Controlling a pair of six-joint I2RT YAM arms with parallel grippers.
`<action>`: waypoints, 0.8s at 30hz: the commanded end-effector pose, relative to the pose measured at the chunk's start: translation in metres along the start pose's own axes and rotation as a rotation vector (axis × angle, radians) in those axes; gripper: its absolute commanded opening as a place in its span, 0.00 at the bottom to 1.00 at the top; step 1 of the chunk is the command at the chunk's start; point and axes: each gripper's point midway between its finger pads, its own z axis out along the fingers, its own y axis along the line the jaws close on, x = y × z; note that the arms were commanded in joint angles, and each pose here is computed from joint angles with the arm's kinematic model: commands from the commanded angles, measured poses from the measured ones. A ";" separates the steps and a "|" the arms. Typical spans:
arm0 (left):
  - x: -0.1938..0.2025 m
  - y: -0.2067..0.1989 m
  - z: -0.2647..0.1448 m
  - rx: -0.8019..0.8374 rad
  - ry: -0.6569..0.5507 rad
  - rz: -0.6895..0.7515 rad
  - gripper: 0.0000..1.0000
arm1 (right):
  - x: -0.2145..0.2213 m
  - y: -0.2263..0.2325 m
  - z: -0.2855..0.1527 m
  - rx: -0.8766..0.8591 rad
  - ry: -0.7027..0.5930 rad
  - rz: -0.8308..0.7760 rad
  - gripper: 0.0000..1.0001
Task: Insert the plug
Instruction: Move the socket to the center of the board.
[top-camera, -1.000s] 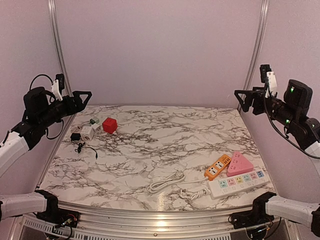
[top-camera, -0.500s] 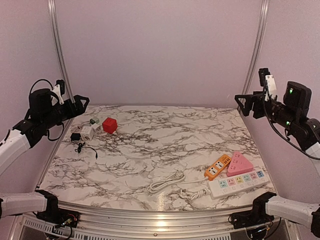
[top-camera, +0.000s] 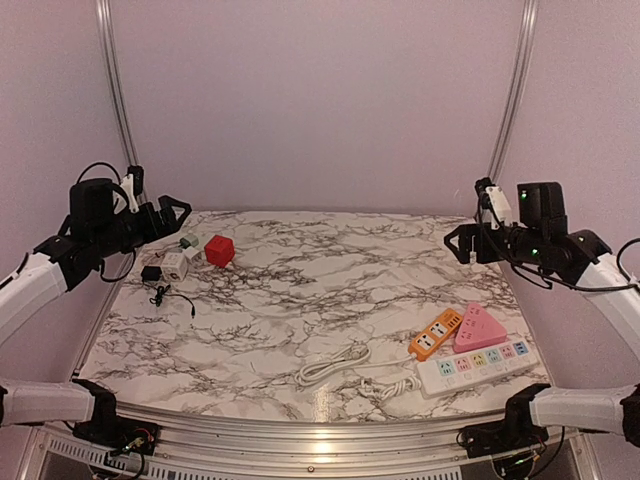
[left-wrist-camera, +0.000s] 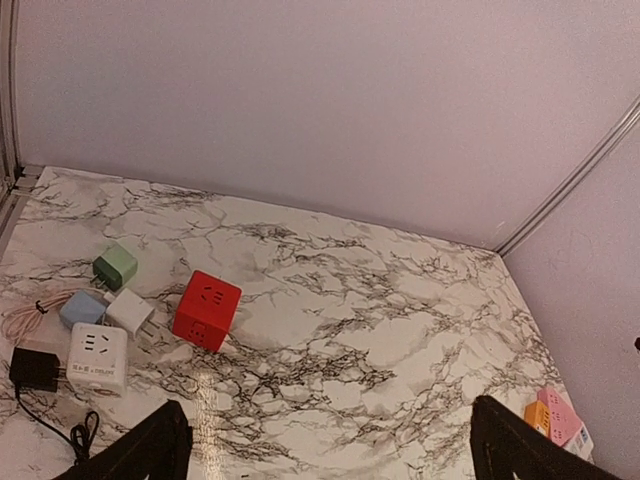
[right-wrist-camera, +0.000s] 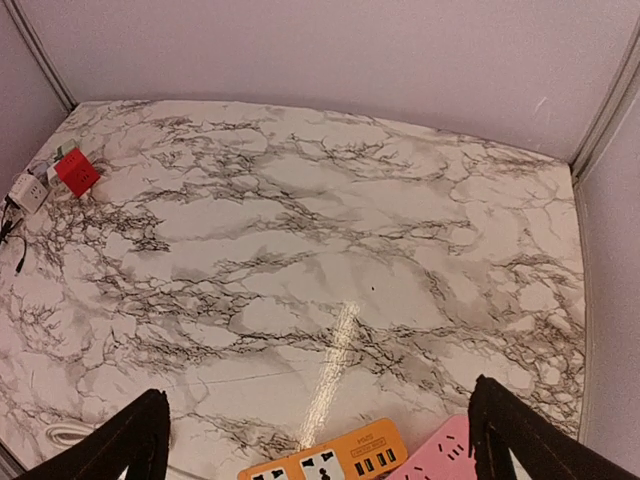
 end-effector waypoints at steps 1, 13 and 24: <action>0.013 -0.032 0.009 0.113 0.066 0.013 0.99 | 0.018 -0.005 0.012 0.008 0.054 0.060 0.98; 0.085 -0.115 0.028 0.311 0.245 0.280 0.99 | 0.067 -0.002 0.039 -0.026 0.173 0.109 0.98; 0.179 -0.161 0.033 0.380 0.434 0.489 0.99 | 0.124 0.008 0.056 -0.055 0.297 0.183 0.99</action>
